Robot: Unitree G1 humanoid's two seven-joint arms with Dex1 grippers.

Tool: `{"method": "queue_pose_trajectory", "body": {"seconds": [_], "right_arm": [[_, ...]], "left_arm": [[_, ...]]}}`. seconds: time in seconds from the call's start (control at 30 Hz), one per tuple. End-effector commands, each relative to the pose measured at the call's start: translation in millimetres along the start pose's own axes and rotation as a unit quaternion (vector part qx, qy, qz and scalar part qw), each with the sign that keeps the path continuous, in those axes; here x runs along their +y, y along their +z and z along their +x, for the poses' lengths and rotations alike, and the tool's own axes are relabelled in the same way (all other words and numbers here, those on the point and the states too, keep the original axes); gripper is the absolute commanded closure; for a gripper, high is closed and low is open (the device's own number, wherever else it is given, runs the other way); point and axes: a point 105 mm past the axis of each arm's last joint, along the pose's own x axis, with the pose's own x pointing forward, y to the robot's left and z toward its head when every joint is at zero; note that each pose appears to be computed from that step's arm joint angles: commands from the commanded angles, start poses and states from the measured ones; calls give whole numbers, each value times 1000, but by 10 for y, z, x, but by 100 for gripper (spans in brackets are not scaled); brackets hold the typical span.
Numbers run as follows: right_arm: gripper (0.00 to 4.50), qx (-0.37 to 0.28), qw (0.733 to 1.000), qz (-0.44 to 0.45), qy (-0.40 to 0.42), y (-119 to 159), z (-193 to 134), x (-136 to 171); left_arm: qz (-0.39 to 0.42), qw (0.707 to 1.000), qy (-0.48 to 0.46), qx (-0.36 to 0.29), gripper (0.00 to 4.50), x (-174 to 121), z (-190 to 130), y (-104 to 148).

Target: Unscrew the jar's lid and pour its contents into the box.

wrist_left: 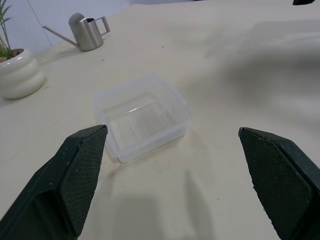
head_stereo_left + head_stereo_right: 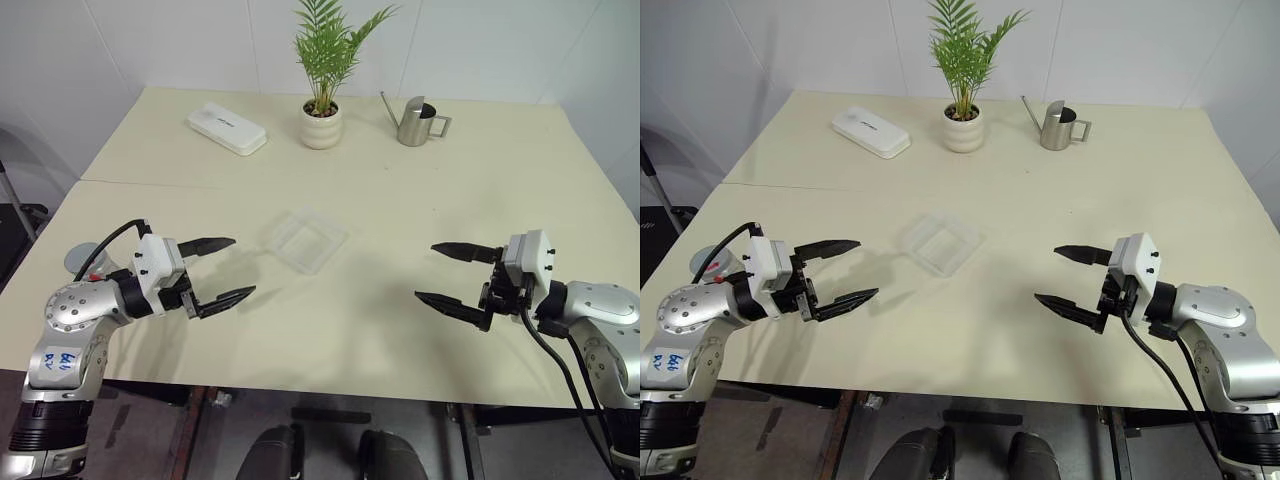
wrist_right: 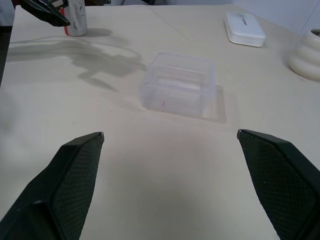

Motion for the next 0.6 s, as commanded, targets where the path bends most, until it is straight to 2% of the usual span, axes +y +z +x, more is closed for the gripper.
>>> {"method": "queue_pose_trajectory", "body": {"seconds": [0.03,0.23,0.37,0.43,0.6], "right_arm": [[0,-10,1000,-18,5,44,15,-49],[0,-22,999,-11,42,12,157,-77],[0,-50,996,-12,73,103,321,-93],[0,-74,993,-12,88,203,452,-99],[0,-139,980,-15,144,490,804,23]], "left_arm": [[24,999,25,-8,2,10,-68,92],[14,996,89,4,2,-74,-229,-17],[-9,983,184,17,2,-142,-471,-115],[-31,967,251,28,2,-239,-642,-201],[-100,875,470,54,2,-409,-1135,-487]]}}
